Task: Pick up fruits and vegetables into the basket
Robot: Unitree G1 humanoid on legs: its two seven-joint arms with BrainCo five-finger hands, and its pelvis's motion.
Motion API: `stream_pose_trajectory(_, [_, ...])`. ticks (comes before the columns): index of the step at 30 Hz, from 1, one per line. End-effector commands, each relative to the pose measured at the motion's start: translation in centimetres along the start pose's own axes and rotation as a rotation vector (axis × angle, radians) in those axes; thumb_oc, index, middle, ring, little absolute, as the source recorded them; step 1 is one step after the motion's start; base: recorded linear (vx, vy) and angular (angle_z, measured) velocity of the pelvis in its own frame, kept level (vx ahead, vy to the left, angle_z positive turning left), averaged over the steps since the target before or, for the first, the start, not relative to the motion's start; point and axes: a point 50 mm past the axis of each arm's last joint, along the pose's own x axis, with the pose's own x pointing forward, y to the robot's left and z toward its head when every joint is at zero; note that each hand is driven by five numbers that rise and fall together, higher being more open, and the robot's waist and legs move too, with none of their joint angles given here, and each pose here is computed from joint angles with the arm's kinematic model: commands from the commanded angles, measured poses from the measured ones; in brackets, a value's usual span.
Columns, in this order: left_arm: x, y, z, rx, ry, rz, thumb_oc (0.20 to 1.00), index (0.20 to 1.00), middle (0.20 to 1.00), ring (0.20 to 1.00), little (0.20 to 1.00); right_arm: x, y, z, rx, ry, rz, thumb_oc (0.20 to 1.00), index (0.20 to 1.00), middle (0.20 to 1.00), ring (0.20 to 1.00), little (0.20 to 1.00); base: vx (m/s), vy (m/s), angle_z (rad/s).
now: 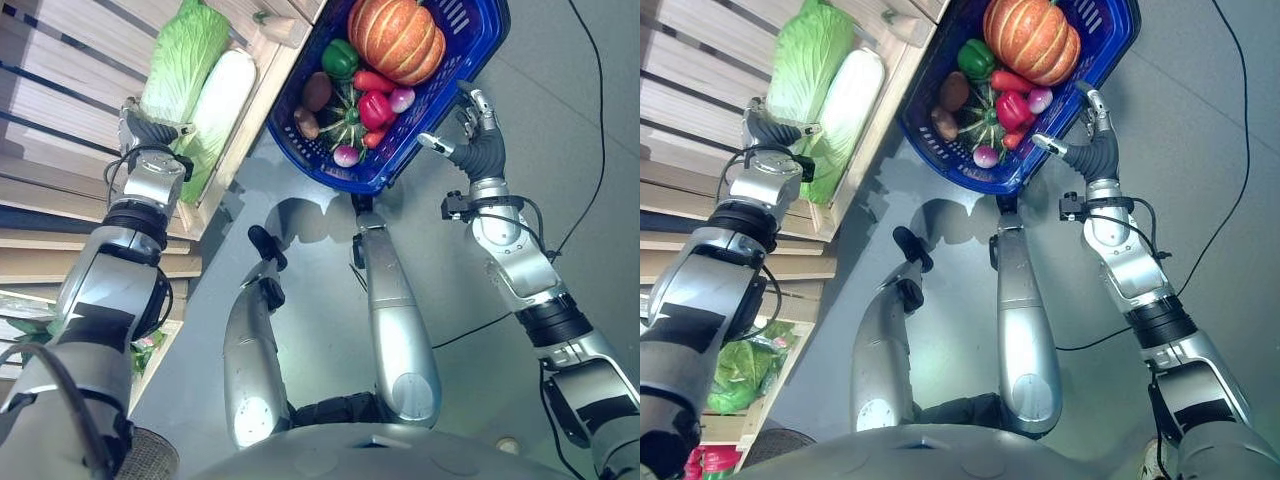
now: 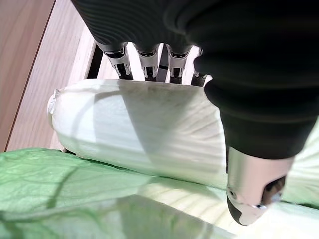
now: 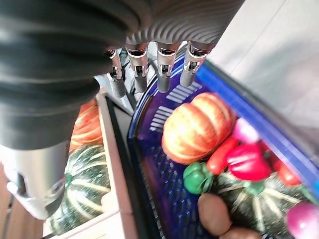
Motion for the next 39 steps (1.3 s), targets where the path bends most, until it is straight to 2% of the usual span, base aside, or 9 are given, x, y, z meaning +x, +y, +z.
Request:
stream_pose_trajectory(1, [-0.4,-1.3,-6.1,-0.089,0.304,-0.239,1.0,1.0,1.0,1.0,1.0,-0.3,0.0,1.3,0.055,-0.059,0.007,1.0,1.0,1.0,1.0,1.0,0.01,0.014,-0.06])
stream_pose_trajectory(12, [-2.0,-3.7,-8.1,-0.222,0.472,-0.539,1.0,1.0,1.0,1.0,1.0,-0.7,-0.4,1.2,0.053,-0.043,0.024,1.0,1.0,1.0,1.0,1.0,0.02,0.018,-0.04])
stream_pose_trajectory(24, [-2.9,-4.8,-8.7,-0.178,0.541,-0.642,1.0,1.0,1.0,1.0,1.0,-0.8,-0.3,1.3,0.064,-0.042,0.044,1.0,1.0,1.0,1.0,1.0,0.01,0.002,0.01])
stream_pose_trajectory(28, [-3.7,-6.2,-8.7,-0.17,0.543,-0.711,1.0,1.0,1.0,1.0,1.0,-0.9,0.0,1.4,0.067,-0.048,0.051,1.0,1.0,1.0,1.0,1.0,0.0,0.0,0.0])
stream_pose_trajectory(33, [-3.6,-6.8,-7.5,-0.229,0.461,-0.652,1.0,1.0,1.0,1.0,1.0,-1.0,0.3,1.3,0.067,-0.05,0.047,1.0,1.0,1.0,1.0,1.0,0.0,-0.007,0.0])
stream_pose_trajectory(34, [-3.4,-6.7,-7.0,-0.254,0.42,-0.606,0.514,0.514,0.514,0.514,0.514,-1.0,0.4,1.3,0.071,-0.051,0.044,1.0,1.0,1.0,1.0,1.0,0.0,-0.036,0.02])
stream_pose_trajectory(35, [-3.3,-6.7,-6.7,-0.279,0.397,-0.586,0.2,0.2,0.2,0.2,0.2,-1.1,0.4,1.3,0.074,-0.052,0.042,1.0,1.0,1.0,1.0,1.0,0.0,-0.033,0.02])
stream_pose_trajectory(39, [-3.0,-6.5,-5.4,-0.354,0.279,-0.518,0.2,0.2,0.2,0.2,0.2,-1.7,0.4,1.1,0.072,-0.067,0.03,1.0,1.0,1.0,1.0,1.0,-0.01,-0.042,0.03])
